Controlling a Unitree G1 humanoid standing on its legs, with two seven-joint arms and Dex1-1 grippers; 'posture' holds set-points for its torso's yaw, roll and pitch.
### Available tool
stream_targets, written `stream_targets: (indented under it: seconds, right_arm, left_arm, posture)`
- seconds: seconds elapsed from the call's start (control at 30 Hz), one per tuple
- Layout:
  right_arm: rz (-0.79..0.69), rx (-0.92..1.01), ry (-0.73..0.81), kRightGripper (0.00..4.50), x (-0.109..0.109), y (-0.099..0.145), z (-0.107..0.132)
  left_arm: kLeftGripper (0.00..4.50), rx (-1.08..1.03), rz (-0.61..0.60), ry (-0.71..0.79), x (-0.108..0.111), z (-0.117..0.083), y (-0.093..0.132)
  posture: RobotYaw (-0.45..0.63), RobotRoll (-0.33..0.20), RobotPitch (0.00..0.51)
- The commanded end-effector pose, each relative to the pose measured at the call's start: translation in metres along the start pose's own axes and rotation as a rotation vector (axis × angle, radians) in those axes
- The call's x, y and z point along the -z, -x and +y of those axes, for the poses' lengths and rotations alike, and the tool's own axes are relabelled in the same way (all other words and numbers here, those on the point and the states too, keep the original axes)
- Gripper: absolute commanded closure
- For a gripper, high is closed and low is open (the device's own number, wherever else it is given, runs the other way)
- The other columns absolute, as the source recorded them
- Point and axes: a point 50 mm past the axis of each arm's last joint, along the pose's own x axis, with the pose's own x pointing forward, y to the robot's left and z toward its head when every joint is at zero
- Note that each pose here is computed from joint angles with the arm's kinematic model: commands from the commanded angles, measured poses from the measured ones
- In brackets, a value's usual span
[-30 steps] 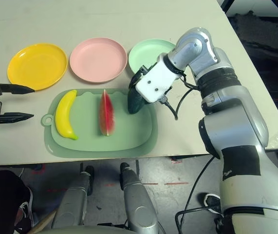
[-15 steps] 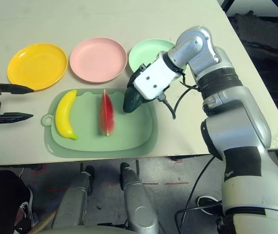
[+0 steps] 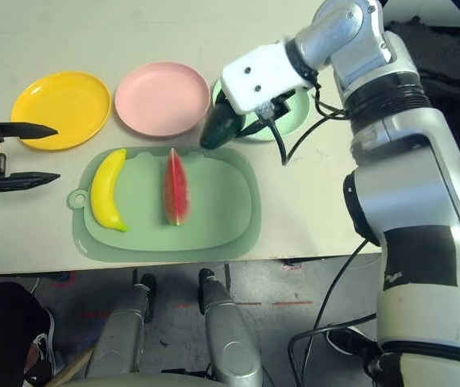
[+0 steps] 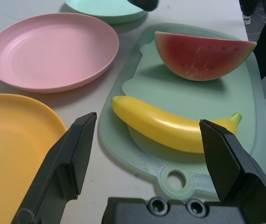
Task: Place the fruits into color-matched plates.
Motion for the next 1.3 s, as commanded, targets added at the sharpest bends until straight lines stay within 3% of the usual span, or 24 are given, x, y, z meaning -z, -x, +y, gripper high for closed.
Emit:
stream_targets:
  seconds: [0.03,0.33,0.57,0.7,0.83,0.9,1.07,1.3]
  right_arm:
    - [0.106,0.034,-0.037,1.31,0.011,-0.002,0.001]
    - [0.295,0.100,-0.092,1.31,0.032,-0.009,0.007]
    - [0.299,0.098,-0.094,1.31,0.032,-0.011,0.007]
    - [0.276,0.101,-0.093,0.06,0.029,-0.011,0.006]
    - [0.258,0.114,-0.089,0.02,0.027,-0.006,0.002]
    - [0.248,0.102,-0.046,0.02,0.022,-0.002,-0.002]
    - [0.032,0.055,0.126,0.02,-0.018,0.002,-0.022]
    - [-0.115,-0.061,0.344,0.02,-0.048,-0.003,-0.020]
  left_arm:
    - [0.00,-0.005,0.032,0.004,0.005,-0.002,0.005]
    - [0.00,-0.001,0.049,0.009,0.006,-0.006,0.011]
    - [0.00,0.003,0.056,0.015,0.010,-0.007,0.011]
    - [0.00,0.004,0.059,0.014,0.012,-0.007,0.012]
    - [0.00,0.004,0.062,0.012,0.012,-0.007,0.012]
    - [0.00,0.002,0.068,0.009,0.012,-0.006,0.013]
    - [0.00,0.002,0.080,0.014,0.013,-0.007,0.017]
    - [0.00,0.017,0.080,0.016,0.013,-0.006,0.013]
  posture:
    - [-0.06,0.000,0.375]
    - [-0.05,0.000,0.378]
    - [-0.05,0.000,0.377]
    - [-0.06,0.000,0.377]
    - [-0.05,0.000,0.374]
    - [-0.05,0.000,0.374]
    - [-0.05,0.000,0.375]
    - [-0.06,0.000,0.373]
